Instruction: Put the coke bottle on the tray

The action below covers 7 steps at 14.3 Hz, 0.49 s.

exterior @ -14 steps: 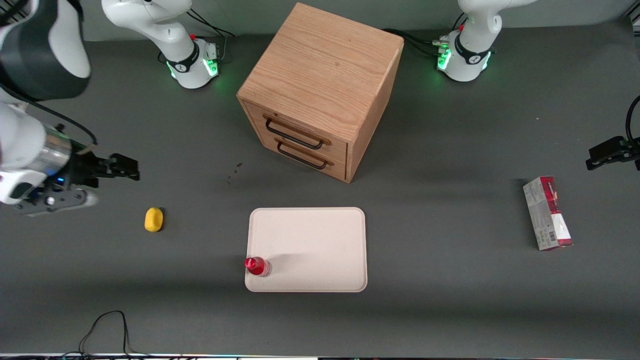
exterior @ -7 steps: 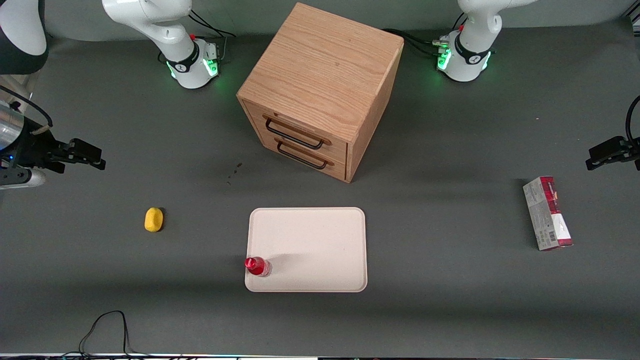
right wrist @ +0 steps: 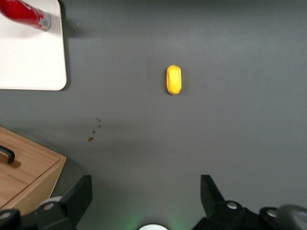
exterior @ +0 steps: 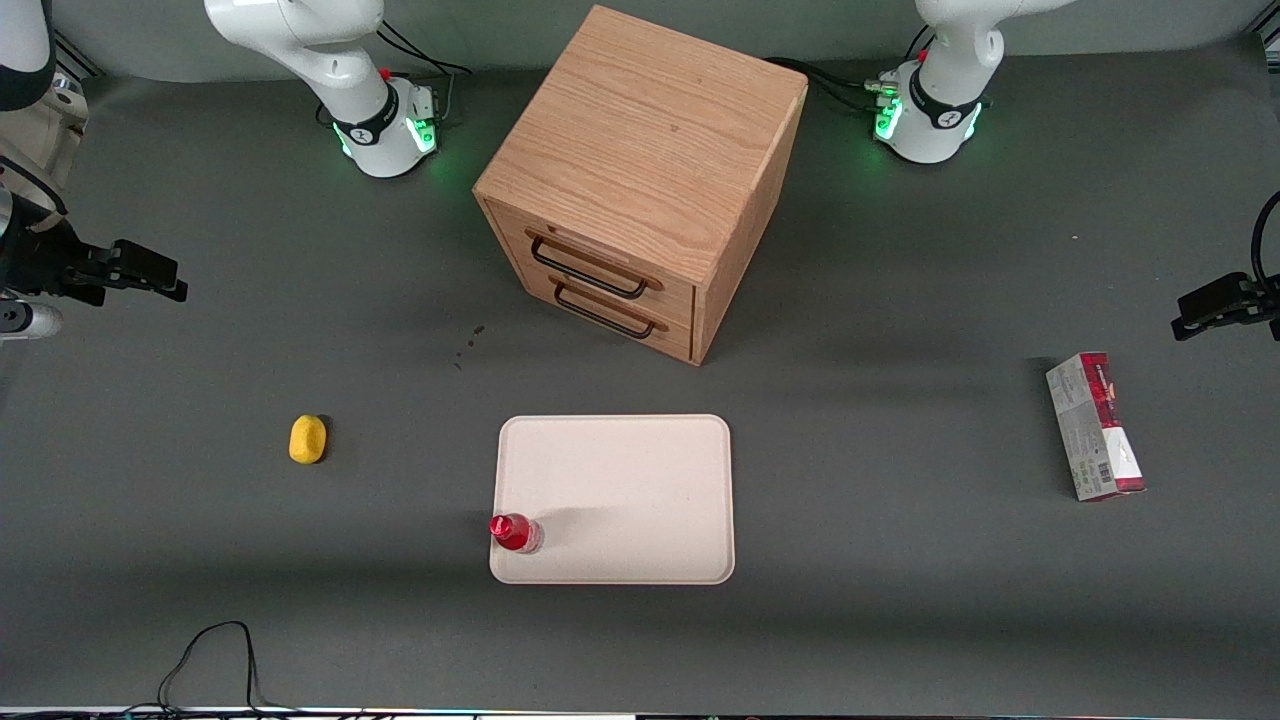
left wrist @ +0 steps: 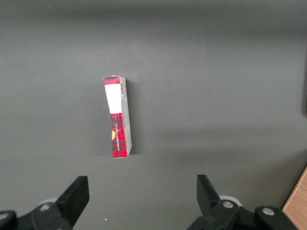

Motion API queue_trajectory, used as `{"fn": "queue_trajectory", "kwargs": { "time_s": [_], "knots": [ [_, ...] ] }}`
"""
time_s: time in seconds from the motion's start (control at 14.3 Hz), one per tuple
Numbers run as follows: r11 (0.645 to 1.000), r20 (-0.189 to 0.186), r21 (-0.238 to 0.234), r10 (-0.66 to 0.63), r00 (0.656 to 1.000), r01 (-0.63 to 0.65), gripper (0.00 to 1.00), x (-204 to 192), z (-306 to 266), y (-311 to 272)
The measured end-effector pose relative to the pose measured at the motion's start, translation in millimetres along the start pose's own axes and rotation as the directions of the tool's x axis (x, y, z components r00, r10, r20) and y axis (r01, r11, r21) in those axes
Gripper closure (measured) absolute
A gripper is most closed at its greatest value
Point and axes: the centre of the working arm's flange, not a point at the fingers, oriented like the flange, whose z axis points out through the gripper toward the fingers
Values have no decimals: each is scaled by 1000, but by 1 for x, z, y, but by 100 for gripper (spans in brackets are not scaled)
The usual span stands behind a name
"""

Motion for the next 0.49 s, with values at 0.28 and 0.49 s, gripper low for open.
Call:
{"fn": "queue_trajectory", "kwargs": {
  "time_s": [0.28, 0.49],
  "knots": [
    [1000, 13, 1, 16, 1000, -16, 0, -2, 2, 8],
    [1000, 22, 1, 21, 1000, -21, 0, 1, 6, 11]
  ]
}}
